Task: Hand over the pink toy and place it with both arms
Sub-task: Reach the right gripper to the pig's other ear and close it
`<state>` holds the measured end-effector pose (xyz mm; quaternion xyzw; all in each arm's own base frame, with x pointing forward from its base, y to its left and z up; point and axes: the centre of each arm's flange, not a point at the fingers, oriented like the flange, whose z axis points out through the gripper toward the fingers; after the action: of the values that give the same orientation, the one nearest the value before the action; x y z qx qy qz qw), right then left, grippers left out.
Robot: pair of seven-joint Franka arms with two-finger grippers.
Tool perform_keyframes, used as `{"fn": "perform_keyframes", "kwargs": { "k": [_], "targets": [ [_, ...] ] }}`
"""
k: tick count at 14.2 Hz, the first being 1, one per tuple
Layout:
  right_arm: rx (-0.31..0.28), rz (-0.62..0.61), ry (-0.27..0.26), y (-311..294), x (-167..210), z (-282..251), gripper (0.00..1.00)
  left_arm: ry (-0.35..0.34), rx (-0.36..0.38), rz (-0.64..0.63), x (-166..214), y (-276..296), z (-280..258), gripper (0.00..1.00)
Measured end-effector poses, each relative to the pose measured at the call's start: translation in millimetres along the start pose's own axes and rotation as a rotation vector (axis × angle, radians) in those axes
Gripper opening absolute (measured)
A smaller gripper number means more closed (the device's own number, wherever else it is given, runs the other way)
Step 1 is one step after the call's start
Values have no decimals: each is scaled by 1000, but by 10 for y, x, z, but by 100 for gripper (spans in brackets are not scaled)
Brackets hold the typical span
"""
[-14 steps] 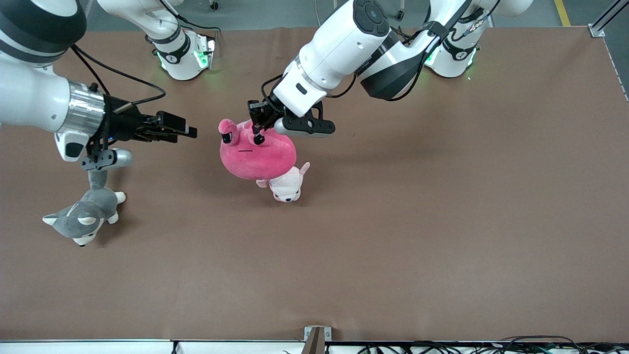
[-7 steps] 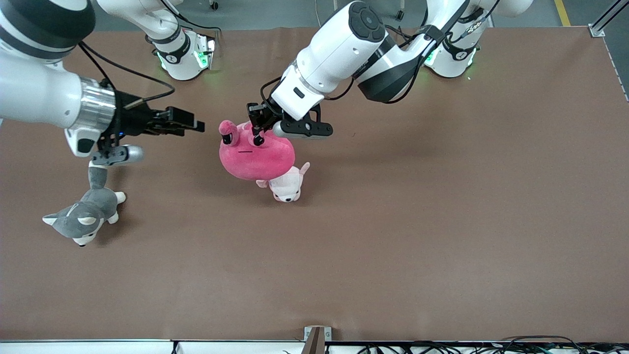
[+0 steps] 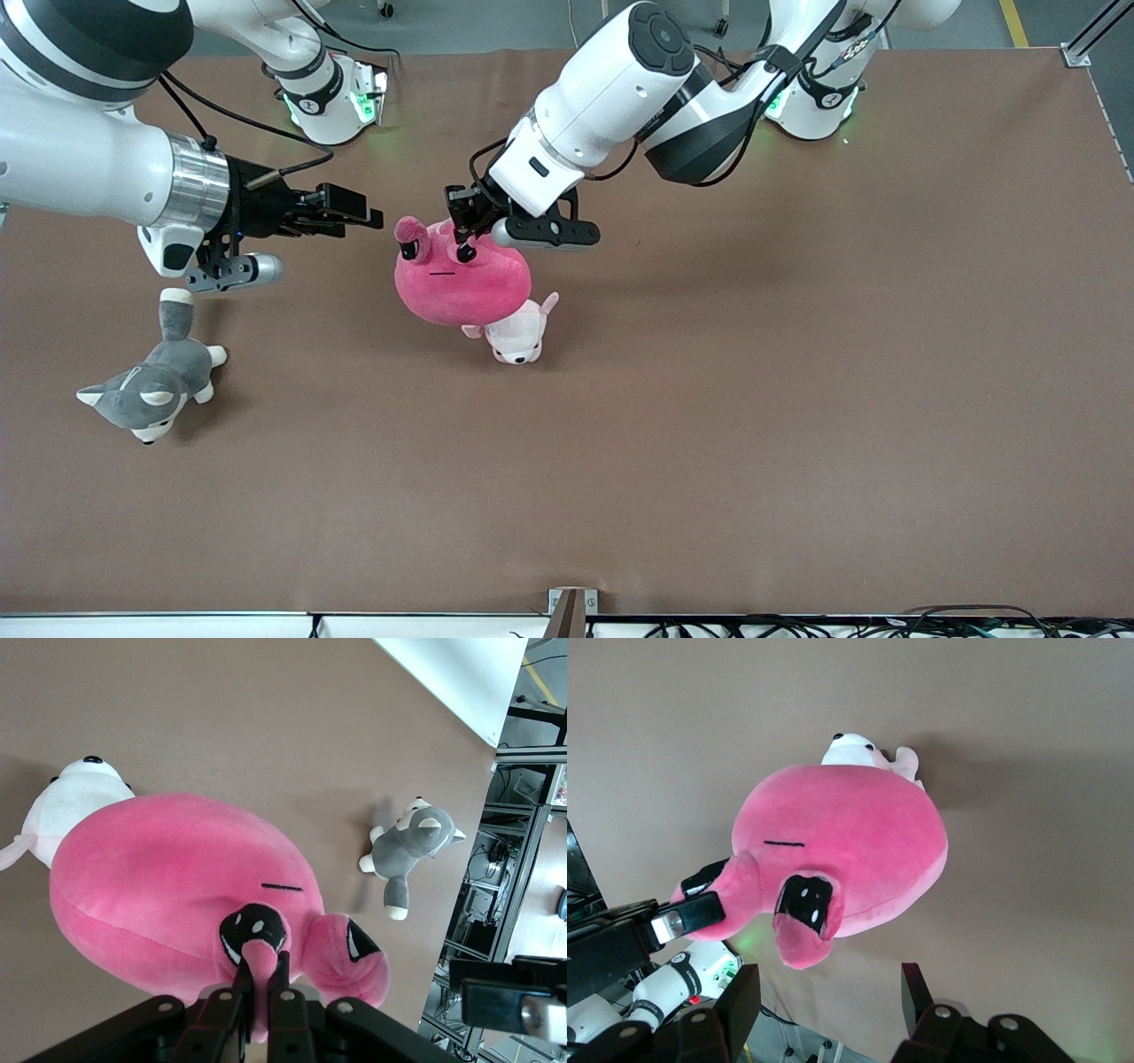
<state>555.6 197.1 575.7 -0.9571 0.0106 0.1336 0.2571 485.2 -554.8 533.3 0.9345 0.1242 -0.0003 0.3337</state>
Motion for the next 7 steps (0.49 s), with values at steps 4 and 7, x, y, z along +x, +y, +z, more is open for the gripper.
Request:
{"fn": "perform_keyframes", "kwargs": {
  "k": [4,7],
  "targets": [
    [-15,-43,-10,-256,-39,221,73,-1,0,1,-7,3,3,8],
    [-26,-42,17,-267,60,315,73,0,-1,1,-7,7,-2,8]
  ]
}}
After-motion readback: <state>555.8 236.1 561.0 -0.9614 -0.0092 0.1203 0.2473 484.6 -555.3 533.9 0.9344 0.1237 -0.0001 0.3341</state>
